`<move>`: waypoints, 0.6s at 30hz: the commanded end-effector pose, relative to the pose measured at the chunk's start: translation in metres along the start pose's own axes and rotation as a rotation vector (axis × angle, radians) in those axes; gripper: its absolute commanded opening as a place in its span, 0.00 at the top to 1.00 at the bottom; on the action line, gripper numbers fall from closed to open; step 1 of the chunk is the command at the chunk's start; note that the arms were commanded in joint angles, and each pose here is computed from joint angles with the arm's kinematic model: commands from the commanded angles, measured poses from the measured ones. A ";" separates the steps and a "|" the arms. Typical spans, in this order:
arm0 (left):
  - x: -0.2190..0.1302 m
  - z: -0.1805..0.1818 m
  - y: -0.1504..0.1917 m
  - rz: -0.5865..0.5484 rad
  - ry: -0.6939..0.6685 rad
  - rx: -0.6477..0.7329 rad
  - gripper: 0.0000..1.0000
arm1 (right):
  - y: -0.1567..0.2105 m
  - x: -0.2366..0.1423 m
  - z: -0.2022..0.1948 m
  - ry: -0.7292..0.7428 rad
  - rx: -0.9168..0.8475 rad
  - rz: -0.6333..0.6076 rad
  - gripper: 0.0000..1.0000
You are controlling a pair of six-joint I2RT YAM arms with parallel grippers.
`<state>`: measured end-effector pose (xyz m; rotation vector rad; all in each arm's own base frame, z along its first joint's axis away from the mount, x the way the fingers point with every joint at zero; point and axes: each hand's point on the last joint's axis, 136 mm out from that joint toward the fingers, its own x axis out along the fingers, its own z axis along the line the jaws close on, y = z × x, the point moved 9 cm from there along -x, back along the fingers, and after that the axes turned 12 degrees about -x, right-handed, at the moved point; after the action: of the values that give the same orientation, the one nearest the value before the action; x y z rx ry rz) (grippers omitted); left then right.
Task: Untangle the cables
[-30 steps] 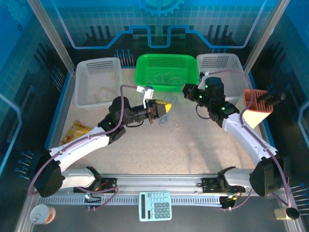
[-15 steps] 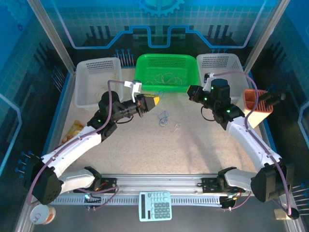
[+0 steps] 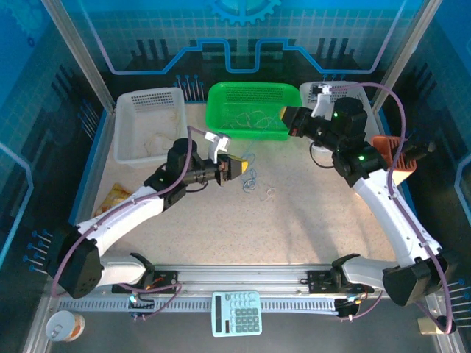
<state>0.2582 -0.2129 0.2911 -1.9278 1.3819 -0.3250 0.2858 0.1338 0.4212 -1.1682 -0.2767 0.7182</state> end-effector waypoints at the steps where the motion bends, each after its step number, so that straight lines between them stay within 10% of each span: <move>1: 0.009 0.005 0.008 0.045 -0.010 0.007 0.89 | -0.015 -0.002 0.027 -0.090 -0.074 -0.032 1.00; 18: 0.012 0.020 0.016 -0.018 -0.100 0.010 0.69 | -0.026 0.005 0.025 0.040 -0.148 -0.047 1.00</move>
<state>0.2663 -0.2223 0.2605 -1.9267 1.3633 -0.2131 0.2773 0.1586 0.4519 -1.2472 -0.3838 0.7129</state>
